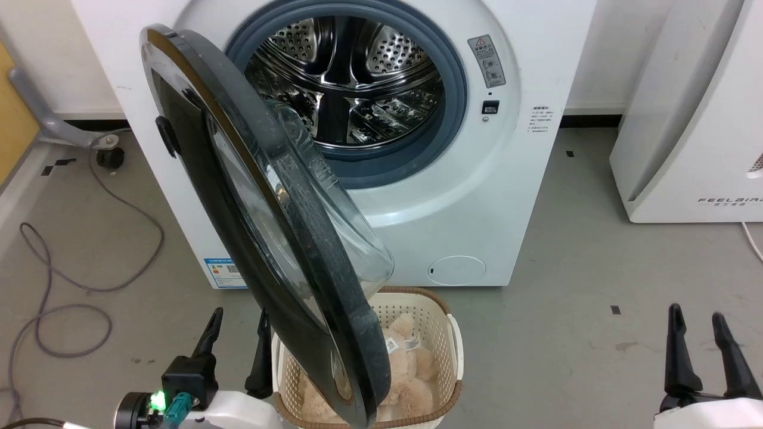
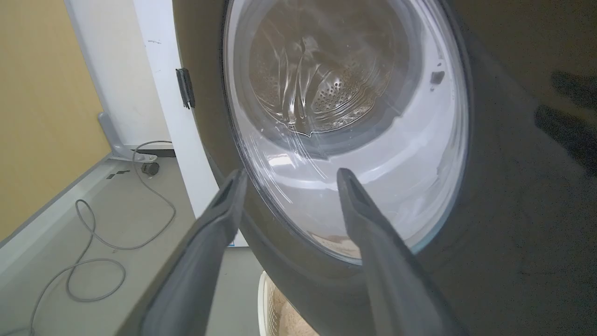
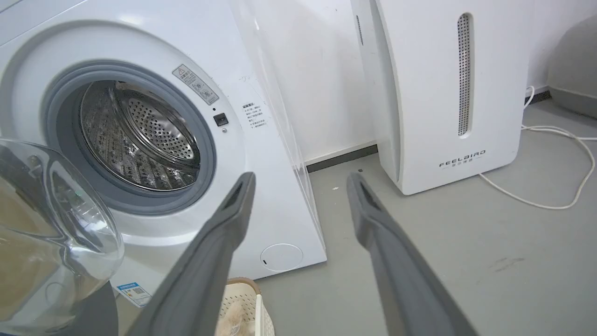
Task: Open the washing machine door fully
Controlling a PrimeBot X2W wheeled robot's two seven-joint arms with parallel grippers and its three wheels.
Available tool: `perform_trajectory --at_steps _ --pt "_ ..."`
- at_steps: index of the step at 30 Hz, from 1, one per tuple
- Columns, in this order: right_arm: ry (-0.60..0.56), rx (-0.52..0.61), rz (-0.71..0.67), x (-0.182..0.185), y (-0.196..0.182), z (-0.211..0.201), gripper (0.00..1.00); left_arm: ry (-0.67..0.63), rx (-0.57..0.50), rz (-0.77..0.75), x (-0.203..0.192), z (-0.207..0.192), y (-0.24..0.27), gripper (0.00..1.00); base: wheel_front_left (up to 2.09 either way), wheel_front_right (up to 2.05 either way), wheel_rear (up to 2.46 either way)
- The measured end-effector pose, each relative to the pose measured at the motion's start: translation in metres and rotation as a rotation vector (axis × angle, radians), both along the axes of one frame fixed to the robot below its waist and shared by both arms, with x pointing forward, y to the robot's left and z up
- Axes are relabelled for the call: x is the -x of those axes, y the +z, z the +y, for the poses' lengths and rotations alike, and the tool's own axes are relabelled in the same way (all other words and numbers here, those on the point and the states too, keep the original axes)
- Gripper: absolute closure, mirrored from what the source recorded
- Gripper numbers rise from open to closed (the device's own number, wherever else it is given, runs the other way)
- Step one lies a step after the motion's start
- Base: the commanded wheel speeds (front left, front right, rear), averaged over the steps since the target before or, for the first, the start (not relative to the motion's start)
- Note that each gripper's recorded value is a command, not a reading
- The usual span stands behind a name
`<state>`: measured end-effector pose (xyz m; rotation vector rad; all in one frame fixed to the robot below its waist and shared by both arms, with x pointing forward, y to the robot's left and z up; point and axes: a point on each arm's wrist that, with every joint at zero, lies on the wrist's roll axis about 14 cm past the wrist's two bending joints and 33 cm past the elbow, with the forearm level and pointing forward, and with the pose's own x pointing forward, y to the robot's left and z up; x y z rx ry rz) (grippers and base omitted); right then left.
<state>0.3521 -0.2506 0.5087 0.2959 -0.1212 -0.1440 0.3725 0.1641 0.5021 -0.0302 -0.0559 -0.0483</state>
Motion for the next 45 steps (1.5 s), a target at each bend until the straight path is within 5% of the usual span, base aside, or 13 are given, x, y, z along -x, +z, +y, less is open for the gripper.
perform_trajectory --at_steps 8,18,19,20,21,33,45 --pt "0.093 0.279 -0.004 0.008 0.030 0.034 0.00 -0.004 -0.003 0.007 -0.001 -0.001 -0.002 0.00 0.00 0.00 0.00" --pt "0.183 0.267 0.060 0.016 0.017 0.062 0.00 -0.020 -0.005 0.038 0.000 -0.003 -0.012 0.00 0.00 0.00 0.00" --pt "0.184 0.264 0.061 0.016 0.016 0.063 0.00 -0.025 -0.007 0.046 0.000 -0.004 -0.015 0.53 0.00 0.00 0.00" --pt "0.184 0.262 0.061 0.016 0.016 0.062 0.00 -0.028 -0.007 0.047 0.000 -0.005 -0.015 0.85 0.00 0.00 0.00" --pt "0.184 0.262 0.062 0.016 0.016 0.063 0.00 -0.031 -0.008 0.049 0.000 -0.006 -0.016 1.00 0.00 0.00 0.00" --pt "0.191 0.254 0.066 0.014 0.014 0.064 0.00 -0.038 -0.010 -0.024 -0.003 -0.006 0.008 1.00 0.00 0.00 0.00" --pt "0.188 0.239 0.074 0.015 0.011 0.063 0.00 -0.007 -0.057 -0.375 -0.006 0.005 0.122 1.00 0.00 0.00 0.00"
